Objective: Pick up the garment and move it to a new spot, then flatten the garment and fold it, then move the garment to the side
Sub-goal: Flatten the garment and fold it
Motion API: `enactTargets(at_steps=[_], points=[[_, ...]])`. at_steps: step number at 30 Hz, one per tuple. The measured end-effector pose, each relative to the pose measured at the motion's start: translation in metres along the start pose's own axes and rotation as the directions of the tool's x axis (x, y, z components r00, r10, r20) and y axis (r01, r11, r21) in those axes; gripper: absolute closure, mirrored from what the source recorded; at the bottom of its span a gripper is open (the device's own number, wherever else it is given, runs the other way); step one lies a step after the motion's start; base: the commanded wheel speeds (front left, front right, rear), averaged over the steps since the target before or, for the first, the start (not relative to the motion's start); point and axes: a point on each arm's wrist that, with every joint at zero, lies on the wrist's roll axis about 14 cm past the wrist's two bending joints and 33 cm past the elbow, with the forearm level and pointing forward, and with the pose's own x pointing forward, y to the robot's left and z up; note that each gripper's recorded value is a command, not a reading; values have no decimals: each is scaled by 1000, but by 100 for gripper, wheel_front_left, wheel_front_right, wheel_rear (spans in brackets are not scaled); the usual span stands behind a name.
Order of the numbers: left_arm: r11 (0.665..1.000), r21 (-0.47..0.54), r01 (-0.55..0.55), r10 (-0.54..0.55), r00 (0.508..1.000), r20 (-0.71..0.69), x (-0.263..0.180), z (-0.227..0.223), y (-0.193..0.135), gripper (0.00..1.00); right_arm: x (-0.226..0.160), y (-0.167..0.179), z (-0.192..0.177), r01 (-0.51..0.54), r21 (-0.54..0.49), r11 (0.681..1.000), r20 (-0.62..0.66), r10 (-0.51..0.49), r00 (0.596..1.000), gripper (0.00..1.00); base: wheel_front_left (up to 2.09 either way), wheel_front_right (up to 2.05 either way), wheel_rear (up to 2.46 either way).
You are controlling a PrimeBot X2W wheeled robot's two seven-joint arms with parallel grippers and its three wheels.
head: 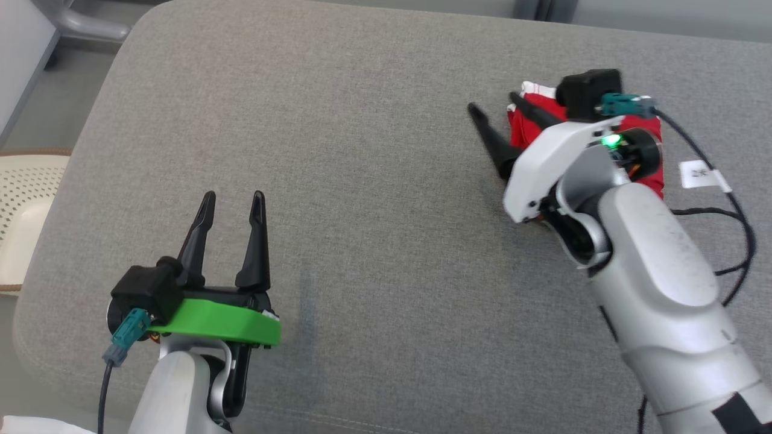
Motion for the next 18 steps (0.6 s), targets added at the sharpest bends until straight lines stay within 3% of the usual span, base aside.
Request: enactTargets(at_steps=[6, 11, 15, 18], points=[[1000, -11, 20, -20, 1000, 4, -2, 1, -8, 0, -47, -70, 21, 207, -91, 974, 129, -195, 972, 0, 0, 0, 0], [999, -17, 45, -45, 999, 4, -1, 0, -16, 0, -82, -119, 2, 369, -185, 911, 123, -351, 928, 0, 0, 0, 0], [999, -20, 47, -47, 999, -10, 0, -5, -17, 0, -83, -129, -23, 400, -191, 896, 90, -390, 916, 0, 0, 0, 0], [999, -20, 38, -39, 999, -17, -2, -7, -15, 0, -79, -131, -36, 397, -223, 890, 67, -392, 917, 100, 0, 0, 0]])
